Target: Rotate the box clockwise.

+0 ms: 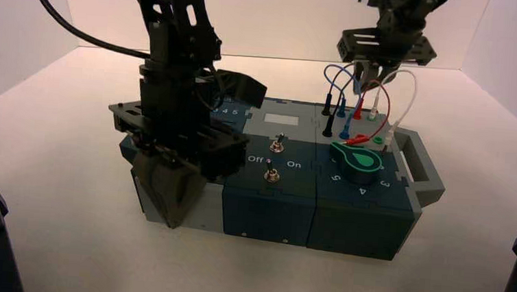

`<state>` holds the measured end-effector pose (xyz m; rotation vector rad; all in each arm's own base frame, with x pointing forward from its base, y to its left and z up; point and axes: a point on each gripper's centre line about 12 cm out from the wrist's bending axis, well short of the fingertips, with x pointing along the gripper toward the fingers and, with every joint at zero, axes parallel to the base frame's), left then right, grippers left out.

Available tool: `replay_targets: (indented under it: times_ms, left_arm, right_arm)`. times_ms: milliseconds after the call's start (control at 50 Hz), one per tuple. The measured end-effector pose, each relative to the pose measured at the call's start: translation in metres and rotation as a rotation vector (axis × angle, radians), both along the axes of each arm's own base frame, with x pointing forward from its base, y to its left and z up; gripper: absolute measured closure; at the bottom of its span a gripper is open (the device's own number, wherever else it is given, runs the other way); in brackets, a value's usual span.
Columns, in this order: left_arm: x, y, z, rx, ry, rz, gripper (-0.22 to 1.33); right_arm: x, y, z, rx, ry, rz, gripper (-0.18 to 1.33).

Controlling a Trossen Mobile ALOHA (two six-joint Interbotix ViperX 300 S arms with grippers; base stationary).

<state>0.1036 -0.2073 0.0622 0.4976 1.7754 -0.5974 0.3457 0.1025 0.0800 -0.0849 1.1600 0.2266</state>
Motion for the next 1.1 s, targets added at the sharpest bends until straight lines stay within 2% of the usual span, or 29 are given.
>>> replay_targets:
  times_ms: [340, 800, 1100]
  left_arm:
    - [0.005, -0.003, 0.0, 0.0, -0.022, -0.026, 1.28]
    - [0.012, 0.002, -0.002, 0.017, -0.033, -0.021, 1.28]
    - [0.033, 0.017, -0.007, 0.05, -0.062, 0.021, 1.28]
  right_arm:
    - [-0.017, 0.022, -0.017, -0.03, 0.122, 0.072, 1.29]
    - [-0.024, 0.021, -0.019, -0.046, 0.196, 0.073, 1.3]
    - [-0.031, 0.018, -0.015, -0.053, 0.223, 0.073, 1.3]
